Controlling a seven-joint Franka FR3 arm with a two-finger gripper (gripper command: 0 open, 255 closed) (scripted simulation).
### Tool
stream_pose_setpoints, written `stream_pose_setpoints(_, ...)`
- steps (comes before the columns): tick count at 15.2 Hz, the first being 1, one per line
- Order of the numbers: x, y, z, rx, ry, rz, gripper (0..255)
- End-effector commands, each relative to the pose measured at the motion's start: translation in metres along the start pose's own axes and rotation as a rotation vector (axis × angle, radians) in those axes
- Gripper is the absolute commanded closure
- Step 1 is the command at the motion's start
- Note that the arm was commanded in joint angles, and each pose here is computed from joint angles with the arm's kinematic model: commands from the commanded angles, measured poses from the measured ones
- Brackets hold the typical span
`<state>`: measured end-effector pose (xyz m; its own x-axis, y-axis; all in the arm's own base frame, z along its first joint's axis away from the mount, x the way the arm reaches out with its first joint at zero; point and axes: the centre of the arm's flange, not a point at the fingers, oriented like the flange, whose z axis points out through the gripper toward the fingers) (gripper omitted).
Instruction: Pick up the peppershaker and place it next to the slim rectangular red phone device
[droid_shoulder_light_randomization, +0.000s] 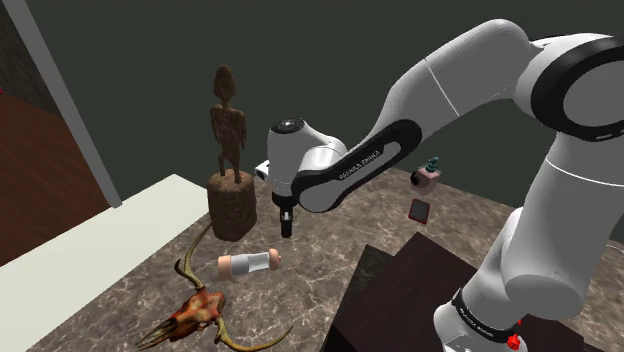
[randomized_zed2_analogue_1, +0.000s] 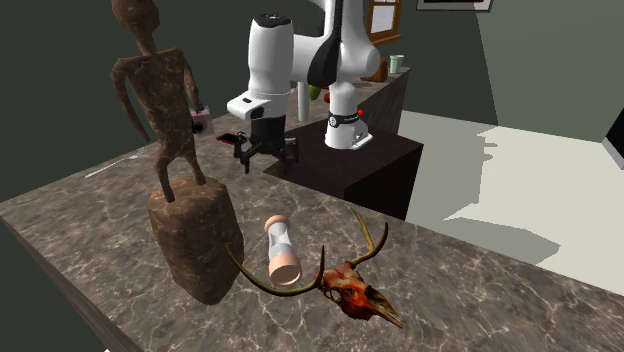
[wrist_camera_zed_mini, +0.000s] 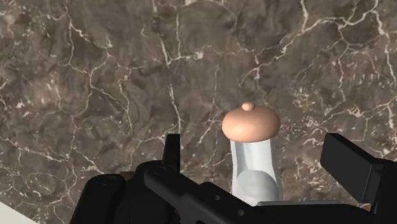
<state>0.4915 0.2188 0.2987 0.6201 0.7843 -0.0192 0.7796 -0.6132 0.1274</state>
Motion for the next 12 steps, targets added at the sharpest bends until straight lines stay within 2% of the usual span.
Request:
stream_pose_setpoints(1,0.017,-0.008,0.017,-0.001,0.007,-0.042,0)
stream_pose_setpoints(10,0.090,-0.047,0.097,-0.004,0.035,-0.228,0)
stream_pose_setpoints(12,0.094,-0.049,0.106,-0.005,0.036,-0.237,0)
